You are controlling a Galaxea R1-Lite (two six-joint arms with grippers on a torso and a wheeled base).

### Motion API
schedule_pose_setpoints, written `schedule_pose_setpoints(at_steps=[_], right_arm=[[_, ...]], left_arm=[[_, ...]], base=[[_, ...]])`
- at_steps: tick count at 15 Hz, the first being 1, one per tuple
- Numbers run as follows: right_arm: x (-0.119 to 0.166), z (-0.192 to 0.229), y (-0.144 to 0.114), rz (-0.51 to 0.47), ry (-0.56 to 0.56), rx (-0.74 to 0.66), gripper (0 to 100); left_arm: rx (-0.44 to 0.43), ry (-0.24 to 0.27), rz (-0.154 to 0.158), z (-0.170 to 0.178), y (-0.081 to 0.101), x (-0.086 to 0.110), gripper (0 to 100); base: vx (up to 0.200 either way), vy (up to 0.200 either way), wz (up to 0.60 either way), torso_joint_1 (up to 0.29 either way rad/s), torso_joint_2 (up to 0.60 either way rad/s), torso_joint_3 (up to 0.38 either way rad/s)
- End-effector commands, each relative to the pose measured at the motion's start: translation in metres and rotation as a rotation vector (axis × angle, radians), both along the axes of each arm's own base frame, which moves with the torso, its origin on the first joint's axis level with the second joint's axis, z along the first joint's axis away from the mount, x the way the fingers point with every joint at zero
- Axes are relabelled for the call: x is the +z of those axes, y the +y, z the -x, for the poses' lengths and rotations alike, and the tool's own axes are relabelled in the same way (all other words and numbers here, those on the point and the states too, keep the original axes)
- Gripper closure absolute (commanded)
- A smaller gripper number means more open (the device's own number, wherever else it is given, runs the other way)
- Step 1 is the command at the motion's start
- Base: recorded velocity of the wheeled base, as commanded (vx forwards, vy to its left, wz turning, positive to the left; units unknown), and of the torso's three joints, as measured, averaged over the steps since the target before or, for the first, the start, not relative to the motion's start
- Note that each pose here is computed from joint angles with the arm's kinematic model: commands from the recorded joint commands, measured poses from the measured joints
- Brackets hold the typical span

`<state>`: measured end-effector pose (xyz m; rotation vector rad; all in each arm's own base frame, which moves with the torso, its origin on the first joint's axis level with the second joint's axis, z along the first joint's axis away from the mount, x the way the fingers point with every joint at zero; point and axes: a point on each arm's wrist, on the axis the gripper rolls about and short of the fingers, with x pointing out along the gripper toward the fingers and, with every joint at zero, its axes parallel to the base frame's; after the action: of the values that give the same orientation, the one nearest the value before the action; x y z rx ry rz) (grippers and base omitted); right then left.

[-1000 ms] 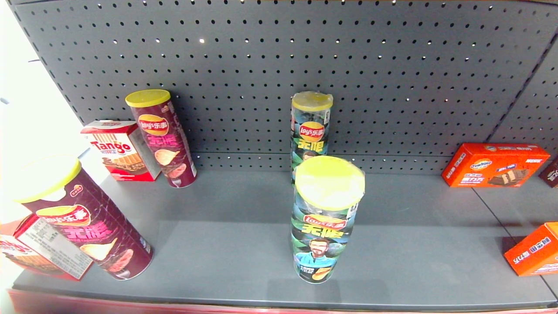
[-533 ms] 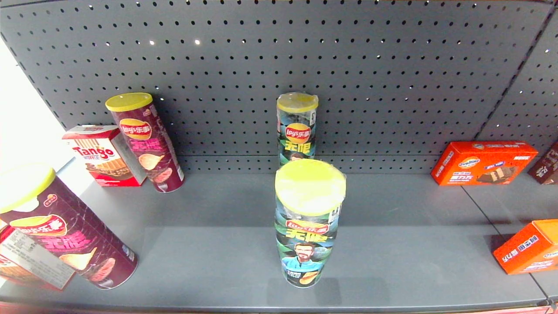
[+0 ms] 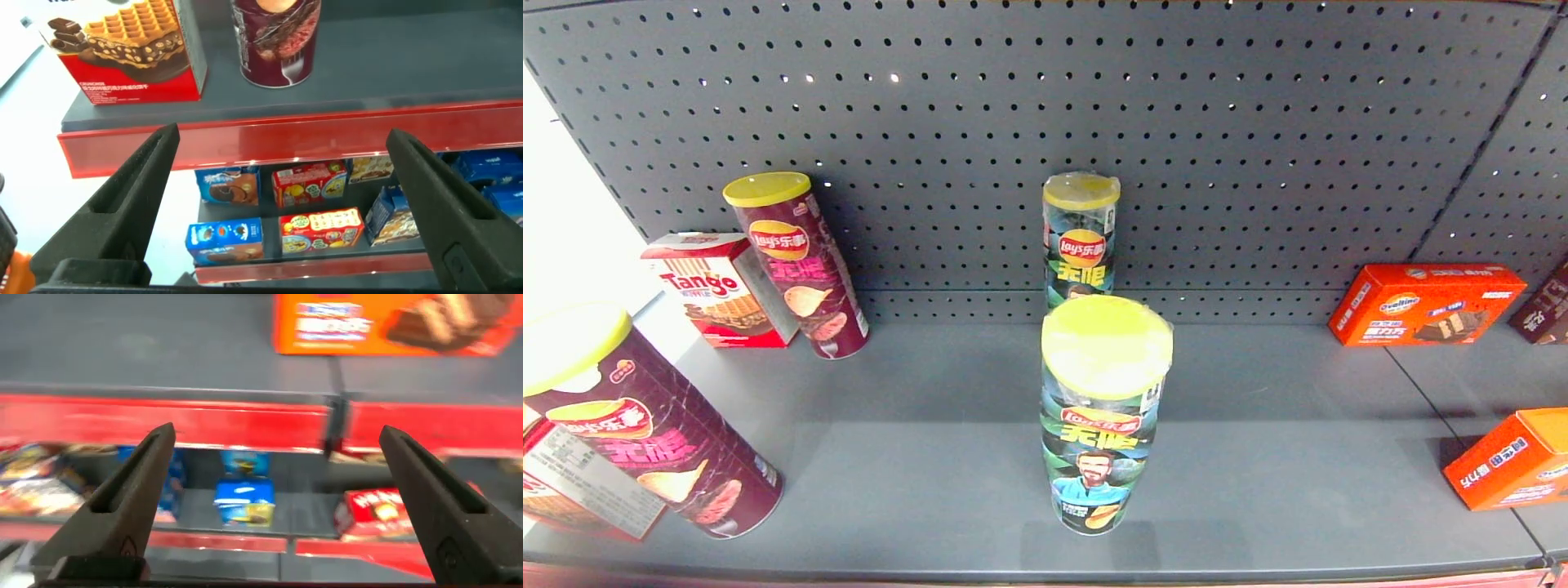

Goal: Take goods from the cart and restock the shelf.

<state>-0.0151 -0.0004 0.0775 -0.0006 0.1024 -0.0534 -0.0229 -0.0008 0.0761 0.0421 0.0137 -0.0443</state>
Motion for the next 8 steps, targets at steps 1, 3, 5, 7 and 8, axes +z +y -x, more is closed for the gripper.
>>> schedule_pose_setpoints(at_steps=[1, 3, 5, 7, 8], right_arm=[[-0.0003, 0.0003, 0.0006, 0.0, -0.003, -0.04, 0], [-0.002, 0.0077, -0.0003, 0.001, -0.102, 0.02, 0], [-0.0019, 0.0074, -0.0003, -0.001, -0.098, 0.023, 0], [-0.0019, 0.0074, -0.0003, -0.001, -0.098, 0.023, 0], [-0.0019, 0.0074, -0.0003, -0.001, -0.098, 0.023, 0]], left_arm=[[0.003, -0.001, 0.001, 0.0, 0.0, 0.0, 0], [0.001, -0.002, 0.001, 0.0, 0.0, 0.0002, 0], [0.003, -0.002, 0.005, 0.0, 0.0001, 0.0002, 0], [-0.003, -0.002, 0.004, 0.0, -0.0001, 0.0002, 0], [-0.003, -0.004, 0.003, -0.0002, -0.0001, -0.0002, 0]], base=[[0.0, 0.0, 0.0, 0.0, 0.0, 0.0], [0.0, 0.0, 0.0, 0.0, 0.0, 0.0], [0.0, 0.0, 0.0, 0.0, 0.0, 0.0], [0.0, 0.0, 0.0, 0.0, 0.0, 0.0], [0.0, 0.0, 0.0, 0.0, 0.0, 0.0]])
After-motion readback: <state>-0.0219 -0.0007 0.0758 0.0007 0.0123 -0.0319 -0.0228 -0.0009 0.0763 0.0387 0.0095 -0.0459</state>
